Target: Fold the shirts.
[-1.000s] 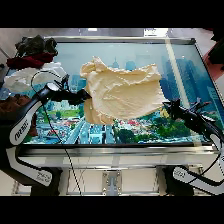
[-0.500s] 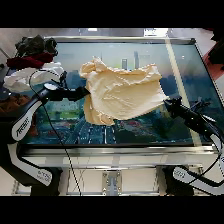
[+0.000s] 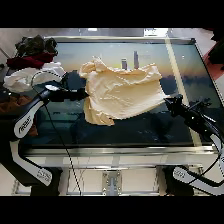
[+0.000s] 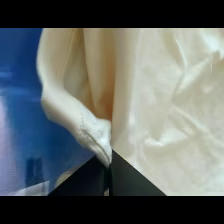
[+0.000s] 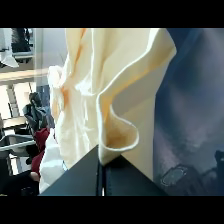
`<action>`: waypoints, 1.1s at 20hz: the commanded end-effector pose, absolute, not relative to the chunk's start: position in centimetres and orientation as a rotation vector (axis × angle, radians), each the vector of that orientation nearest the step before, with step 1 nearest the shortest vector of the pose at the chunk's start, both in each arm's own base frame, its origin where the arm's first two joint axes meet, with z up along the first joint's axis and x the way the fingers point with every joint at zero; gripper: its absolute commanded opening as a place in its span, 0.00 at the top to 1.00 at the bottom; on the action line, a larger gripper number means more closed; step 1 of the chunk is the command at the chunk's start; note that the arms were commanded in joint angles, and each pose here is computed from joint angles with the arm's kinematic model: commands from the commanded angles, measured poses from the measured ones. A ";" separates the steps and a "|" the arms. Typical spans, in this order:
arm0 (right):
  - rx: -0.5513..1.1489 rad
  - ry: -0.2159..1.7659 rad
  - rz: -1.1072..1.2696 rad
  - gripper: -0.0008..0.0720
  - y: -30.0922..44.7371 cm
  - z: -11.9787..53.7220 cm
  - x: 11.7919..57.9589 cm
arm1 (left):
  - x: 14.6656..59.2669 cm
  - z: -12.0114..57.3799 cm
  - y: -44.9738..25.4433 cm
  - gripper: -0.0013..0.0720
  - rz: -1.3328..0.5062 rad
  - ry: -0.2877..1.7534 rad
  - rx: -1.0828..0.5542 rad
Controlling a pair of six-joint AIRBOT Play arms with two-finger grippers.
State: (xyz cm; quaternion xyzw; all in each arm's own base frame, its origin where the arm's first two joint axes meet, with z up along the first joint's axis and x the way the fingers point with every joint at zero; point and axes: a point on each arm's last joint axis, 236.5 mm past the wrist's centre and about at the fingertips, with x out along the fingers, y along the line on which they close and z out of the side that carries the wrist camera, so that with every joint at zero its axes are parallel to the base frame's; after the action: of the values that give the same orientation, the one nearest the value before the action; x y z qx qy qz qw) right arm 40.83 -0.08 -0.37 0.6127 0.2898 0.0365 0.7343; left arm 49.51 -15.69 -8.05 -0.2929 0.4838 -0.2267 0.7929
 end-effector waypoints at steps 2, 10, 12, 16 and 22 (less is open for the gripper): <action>1.354 0.524 0.116 0.95 -0.8 2.2 41.9 | 52.5 -2.3 -14.8 0.96 -0.547 0.916 -0.677; 0.826 0.318 0.339 0.95 -1.0 20.9 38.8 | 46.1 26.9 -11.5 0.96 -0.707 0.436 -0.338; 0.665 0.236 0.335 0.95 -0.4 27.5 35.3 | 41.3 33.3 -11.2 0.96 -0.660 0.312 -0.238; 0.246 0.003 0.155 0.96 0.9 40.1 26.4 | 30.4 44.0 -11.2 0.96 -0.575 0.024 -0.105; -0.010 -0.171 -0.051 0.96 1.1 48.6 21.1 | 25.8 46.5 -11.5 0.96 -0.554 -0.012 -0.085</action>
State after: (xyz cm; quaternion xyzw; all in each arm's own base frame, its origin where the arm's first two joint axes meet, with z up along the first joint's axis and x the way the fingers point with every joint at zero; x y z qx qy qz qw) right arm 23.38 0.91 45.37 0.0377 -0.0482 0.0183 0.9980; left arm 27.34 -11.98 46.24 -0.0445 -0.0130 -0.2925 0.9551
